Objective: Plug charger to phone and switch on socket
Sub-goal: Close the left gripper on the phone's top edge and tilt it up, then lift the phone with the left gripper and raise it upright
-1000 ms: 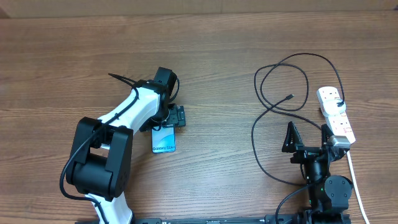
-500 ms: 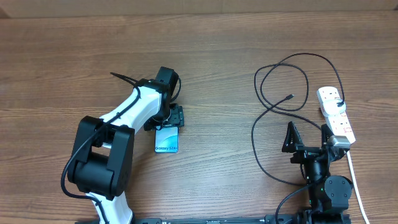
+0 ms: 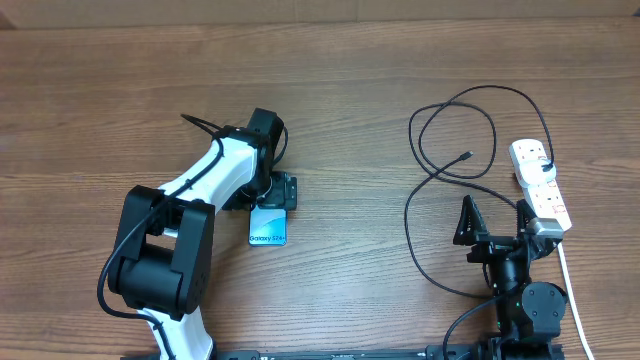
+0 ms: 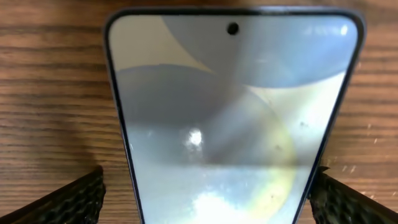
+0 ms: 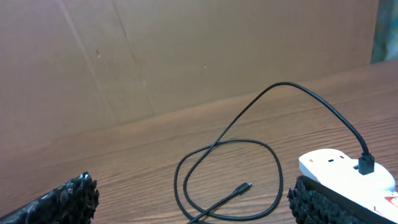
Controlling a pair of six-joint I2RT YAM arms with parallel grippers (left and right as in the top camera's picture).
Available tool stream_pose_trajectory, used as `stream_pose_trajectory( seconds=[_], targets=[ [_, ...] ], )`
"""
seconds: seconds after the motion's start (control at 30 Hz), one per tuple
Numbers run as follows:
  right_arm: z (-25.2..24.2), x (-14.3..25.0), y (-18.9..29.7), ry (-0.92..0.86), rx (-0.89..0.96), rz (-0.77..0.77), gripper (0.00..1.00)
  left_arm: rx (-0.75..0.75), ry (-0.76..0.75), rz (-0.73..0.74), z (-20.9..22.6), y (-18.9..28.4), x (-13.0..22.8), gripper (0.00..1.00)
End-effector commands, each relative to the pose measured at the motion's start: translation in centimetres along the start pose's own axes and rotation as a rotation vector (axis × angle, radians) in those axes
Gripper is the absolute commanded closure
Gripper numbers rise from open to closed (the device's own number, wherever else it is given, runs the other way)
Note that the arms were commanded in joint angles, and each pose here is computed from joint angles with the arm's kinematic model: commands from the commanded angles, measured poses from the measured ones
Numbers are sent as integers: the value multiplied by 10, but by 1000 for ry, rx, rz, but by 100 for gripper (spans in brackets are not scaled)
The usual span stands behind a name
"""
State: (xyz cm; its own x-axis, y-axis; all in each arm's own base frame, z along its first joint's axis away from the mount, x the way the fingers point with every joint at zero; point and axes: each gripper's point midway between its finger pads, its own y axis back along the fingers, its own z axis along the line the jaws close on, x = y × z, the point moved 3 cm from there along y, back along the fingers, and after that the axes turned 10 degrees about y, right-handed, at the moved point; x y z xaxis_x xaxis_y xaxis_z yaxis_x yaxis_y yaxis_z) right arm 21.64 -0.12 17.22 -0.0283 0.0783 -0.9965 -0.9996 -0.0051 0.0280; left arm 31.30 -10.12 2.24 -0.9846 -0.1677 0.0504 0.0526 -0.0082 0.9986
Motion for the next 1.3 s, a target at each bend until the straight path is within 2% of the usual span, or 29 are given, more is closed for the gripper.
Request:
stream_pose_trajectory(
  seconds=[0.0,0.03,0.1,0.2,0.23,0.53,0.7,0.87,1.27],
  targets=[
    [-1,2,0,8,4,-4,0,-74,-90,219,17,-50,43,0],
    [-1,2,0,8,4,-4,0,-72,-90,216,17,-50,43,6],
    [-1,2,0,8,4,-4,0,-72,-78,215,17,-50,43,12],
    [-1,2,0,8,4,-4,0,-71,-39,217,16,-50,43,13],
    [-1,2,0,8,4,-4,0,-54,-29,225,13,-50,45,17],
    [-1,2,0,8,4,-4,0,-52,69,237,12,-49,47,30],
    [-1,2,0,8,4,-4,0,-61,130,240,12,-49,48,34],
    [-1,2,0,8,4,-3,0,-33,141,245,7,-47,46,34],
    [-1,2,0,8,4,-4,0,21,158,201,-12,-18,17,38]
  ],
)
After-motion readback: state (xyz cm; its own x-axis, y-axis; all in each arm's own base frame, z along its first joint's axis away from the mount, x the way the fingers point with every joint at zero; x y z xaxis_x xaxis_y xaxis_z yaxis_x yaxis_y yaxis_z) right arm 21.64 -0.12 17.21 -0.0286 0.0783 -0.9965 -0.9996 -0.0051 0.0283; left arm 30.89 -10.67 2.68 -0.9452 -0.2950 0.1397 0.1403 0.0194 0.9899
